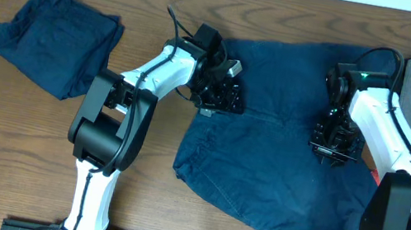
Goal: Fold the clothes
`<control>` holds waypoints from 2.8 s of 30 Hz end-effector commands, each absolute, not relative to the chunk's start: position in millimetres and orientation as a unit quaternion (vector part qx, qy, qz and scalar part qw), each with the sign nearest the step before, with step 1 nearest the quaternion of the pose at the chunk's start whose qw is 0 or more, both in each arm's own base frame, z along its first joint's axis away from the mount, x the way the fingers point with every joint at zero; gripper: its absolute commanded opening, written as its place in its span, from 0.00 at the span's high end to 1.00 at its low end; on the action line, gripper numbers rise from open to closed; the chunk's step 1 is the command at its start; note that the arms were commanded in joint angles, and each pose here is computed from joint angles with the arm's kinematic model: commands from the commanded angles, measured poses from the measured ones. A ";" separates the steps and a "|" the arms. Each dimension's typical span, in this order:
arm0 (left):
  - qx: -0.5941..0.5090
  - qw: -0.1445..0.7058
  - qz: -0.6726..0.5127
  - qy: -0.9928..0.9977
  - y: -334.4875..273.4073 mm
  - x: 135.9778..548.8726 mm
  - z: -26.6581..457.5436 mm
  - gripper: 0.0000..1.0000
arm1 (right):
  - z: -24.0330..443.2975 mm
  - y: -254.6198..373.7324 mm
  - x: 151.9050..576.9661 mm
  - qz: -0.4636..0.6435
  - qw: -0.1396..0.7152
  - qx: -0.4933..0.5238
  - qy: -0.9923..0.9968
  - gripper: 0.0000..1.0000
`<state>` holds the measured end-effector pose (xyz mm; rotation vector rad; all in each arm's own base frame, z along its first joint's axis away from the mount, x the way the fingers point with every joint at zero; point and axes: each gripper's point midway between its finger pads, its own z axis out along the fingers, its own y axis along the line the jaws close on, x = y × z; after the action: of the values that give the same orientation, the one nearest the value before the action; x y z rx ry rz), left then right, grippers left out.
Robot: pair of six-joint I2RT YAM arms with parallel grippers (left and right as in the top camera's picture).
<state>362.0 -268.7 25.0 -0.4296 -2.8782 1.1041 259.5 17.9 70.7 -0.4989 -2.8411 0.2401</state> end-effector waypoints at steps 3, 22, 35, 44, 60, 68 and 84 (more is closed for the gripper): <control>-0.143 0.008 0.403 -0.904 -277.8 364.2 42.3 0.81 | 75.5 14.5 263.0 0.088 0.112 -0.176 -0.974 0.80; 0.039 -0.073 0.160 -0.984 -121.2 416.3 65.7 0.94 | 74.6 16.5 265.3 0.082 0.108 -0.178 -0.975 0.80; 0.155 -0.071 -0.012 -0.985 -43.0 408.7 57.8 0.94 | 71.7 26.1 252.8 0.043 0.142 -0.118 -0.982 0.87; 0.162 -0.072 -0.014 -0.984 -39.5 408.9 56.7 0.94 | 37.6 58.1 240.2 -0.060 0.156 -0.079 -0.983 0.93; 0.157 -0.065 -0.017 -0.985 -38.1 405.2 55.6 0.94 | 22.4 47.8 261.4 -0.030 0.102 -0.116 -0.988 0.92; 0.157 -0.064 -0.017 -0.985 -38.2 404.8 55.5 0.94 | 7.6 21.5 254.9 0.037 0.090 -0.198 -0.975 0.94; 0.157 -0.063 -0.017 -0.985 -38.2 404.6 55.4 0.94 | 2.8 38.5 295.8 -0.010 0.013 -0.161 -0.987 0.93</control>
<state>407.1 -44.9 58.1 0.5044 -3.2370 -0.0053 293.2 34.4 0.2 -0.5404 -3.0505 -0.0217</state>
